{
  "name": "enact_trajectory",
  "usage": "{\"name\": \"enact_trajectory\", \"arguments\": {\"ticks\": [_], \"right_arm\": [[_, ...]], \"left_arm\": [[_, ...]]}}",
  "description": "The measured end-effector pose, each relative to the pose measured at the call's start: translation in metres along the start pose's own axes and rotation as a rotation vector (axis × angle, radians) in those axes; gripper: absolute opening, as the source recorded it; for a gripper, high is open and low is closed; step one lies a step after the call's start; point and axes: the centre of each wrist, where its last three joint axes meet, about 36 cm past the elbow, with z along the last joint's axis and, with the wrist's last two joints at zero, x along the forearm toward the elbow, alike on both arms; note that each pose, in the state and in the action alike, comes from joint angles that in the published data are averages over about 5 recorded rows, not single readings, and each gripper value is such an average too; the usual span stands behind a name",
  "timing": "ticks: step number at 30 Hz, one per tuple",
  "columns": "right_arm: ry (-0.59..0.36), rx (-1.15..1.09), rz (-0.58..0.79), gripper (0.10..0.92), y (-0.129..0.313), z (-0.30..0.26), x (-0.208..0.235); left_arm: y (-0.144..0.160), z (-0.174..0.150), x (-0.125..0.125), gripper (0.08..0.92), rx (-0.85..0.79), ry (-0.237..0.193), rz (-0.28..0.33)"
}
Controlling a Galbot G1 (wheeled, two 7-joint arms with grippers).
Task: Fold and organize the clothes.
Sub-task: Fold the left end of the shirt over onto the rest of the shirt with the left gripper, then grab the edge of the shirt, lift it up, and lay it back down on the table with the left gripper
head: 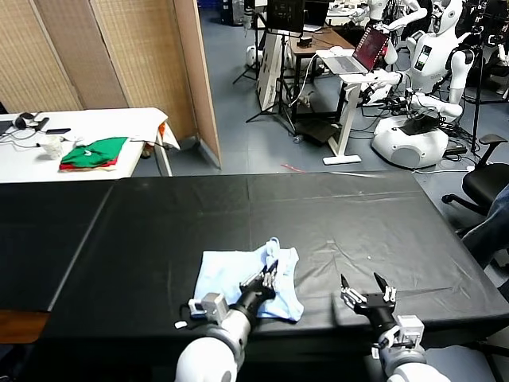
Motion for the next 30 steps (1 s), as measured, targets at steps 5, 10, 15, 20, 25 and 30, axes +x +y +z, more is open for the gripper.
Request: {"name": "enact_trajectory", "arguments": {"ticks": [5,10,15,20,25,30], "right_arm": [[0.006,-0.003,0.001,0.907,0.001,0.002,-0.004],[0.011,-0.002,0.000,0.907,0.001,0.004,-0.005],[0.012,-0.001,-0.021,0.907,0.002,0.004,-0.004],[0.017,-0.018,-0.067,0.907,0.005,0.002,0.000],[0.021,-0.033,-0.130,0.907,0.013,-0.005,0.002],[0.022,-0.024,-0.224,0.907,0.030,-0.020,0.000]], "left_arm": [[-0.005,0.004,-0.004,0.188,0.038,0.021,0.023],[-0.004,0.014,-0.008,0.188,0.033,0.045,0.016],[-0.004,0.020,-0.014,0.239,0.039,0.038,0.009],[-0.008,0.019,-0.017,0.525,0.099,0.018,0.041],[-0.012,0.013,-0.010,0.820,0.172,-0.007,0.066],[0.002,-0.010,0.002,0.903,0.042,-0.130,-0.005]]}}
